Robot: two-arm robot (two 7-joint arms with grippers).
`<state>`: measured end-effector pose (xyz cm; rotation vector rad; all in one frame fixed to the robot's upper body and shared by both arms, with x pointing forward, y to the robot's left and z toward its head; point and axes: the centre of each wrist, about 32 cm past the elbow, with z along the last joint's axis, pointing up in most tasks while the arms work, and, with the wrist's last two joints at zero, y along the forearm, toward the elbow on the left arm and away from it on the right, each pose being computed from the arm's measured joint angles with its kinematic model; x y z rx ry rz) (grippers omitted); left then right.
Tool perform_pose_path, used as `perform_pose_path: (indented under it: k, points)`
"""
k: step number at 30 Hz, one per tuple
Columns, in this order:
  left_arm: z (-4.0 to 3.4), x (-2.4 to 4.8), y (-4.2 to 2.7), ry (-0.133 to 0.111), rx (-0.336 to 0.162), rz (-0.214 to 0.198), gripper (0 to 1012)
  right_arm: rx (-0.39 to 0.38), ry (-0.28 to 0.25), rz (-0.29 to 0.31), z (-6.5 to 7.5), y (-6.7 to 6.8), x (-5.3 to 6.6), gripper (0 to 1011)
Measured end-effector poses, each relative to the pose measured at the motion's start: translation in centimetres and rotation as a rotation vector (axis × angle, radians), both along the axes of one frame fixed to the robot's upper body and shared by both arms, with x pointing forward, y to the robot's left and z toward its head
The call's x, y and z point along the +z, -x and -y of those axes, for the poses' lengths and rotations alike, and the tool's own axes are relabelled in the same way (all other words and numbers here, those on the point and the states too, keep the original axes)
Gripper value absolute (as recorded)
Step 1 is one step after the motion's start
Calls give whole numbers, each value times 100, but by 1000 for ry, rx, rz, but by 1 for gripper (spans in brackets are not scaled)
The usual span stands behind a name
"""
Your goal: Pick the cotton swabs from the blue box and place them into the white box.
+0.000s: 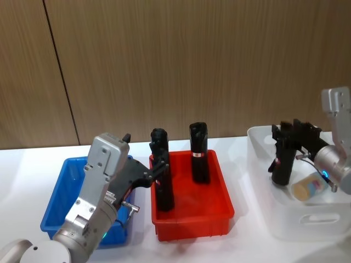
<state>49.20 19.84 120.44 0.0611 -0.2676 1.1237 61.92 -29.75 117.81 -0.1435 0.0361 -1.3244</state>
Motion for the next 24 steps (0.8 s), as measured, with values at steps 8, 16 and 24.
perform_pose_path:
  k: [8, 16, 24]
  points:
    - [0, 0, 0, 0, 0, 0, 1004, -15, 7, 1, -8, -37, -77, 896]
    - [0, 0, 0, 0, 0, 0, 1004, -21, 13, 3, -10, -51, -109, 1002]
    - [0, 0, 0, 0, 0, 0, 1004, -25, 14, 4, -11, -58, -126, 1002]
